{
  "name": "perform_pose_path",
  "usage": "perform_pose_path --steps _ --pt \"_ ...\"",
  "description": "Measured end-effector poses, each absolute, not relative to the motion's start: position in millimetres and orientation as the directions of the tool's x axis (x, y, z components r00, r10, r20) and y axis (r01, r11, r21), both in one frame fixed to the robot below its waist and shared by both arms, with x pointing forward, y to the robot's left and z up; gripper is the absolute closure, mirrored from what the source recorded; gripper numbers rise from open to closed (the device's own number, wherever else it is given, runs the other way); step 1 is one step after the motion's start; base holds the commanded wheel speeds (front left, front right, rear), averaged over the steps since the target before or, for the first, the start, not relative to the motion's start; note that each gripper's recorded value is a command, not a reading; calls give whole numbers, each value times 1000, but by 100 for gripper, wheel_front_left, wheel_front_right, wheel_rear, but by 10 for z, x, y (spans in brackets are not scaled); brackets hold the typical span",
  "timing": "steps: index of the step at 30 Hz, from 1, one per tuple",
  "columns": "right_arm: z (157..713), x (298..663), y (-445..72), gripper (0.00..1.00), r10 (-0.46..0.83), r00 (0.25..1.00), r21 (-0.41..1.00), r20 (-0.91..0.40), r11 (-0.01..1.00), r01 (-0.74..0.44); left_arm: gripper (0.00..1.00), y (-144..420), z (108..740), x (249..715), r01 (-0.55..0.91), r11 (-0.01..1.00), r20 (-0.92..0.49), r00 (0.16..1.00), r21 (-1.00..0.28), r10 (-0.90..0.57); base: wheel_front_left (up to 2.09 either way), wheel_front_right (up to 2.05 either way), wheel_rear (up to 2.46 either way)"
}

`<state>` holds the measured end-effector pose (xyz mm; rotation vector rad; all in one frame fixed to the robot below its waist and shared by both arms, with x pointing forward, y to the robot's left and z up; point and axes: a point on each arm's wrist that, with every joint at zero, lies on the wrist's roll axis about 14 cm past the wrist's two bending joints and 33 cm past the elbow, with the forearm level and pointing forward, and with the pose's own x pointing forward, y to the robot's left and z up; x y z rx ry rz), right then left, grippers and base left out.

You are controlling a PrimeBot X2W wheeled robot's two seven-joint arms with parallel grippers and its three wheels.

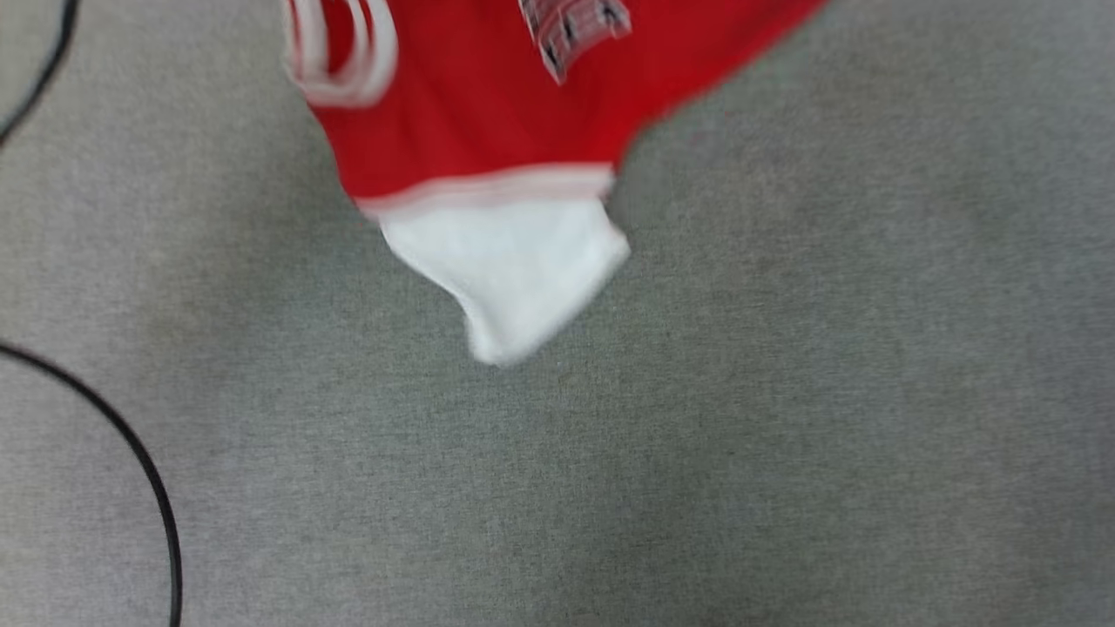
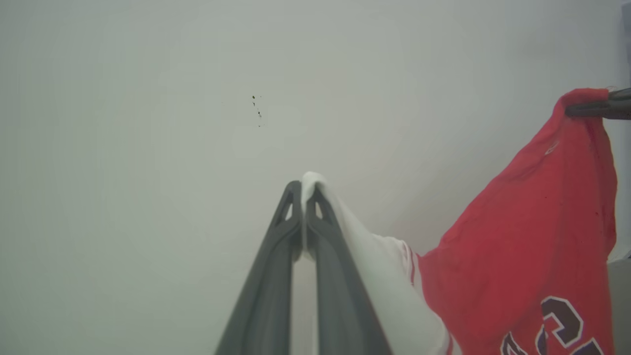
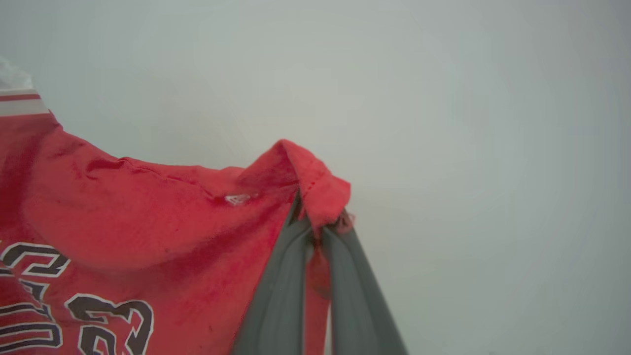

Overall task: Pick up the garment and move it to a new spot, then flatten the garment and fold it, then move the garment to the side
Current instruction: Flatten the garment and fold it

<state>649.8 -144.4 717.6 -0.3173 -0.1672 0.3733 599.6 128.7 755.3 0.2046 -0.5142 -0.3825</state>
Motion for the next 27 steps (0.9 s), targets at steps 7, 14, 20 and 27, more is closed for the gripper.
perform_pose_path --steps 7,14,20,27 --pt "7455 6880 -1520 100 319 933 -346 167 905 -248 100 1284 8047 6393 276 919 521 760 280 -388 0 0 0" --pt "7603 7115 -1405 100 316 925 -358 210 905 -228 100 1250 8381 6619 247 918 576 720 309 -388 0 0 0" --pt "7311 7301 -1275 100 336 926 -358 170 897 -259 100 1308 8116 6904 243 920 531 759 306 -377 0 0 0" --pt "6542 7349 -1167 100 364 931 -369 23 869 -330 100 1371 7348 7137 279 918 406 832 281 -377 0 0 0"
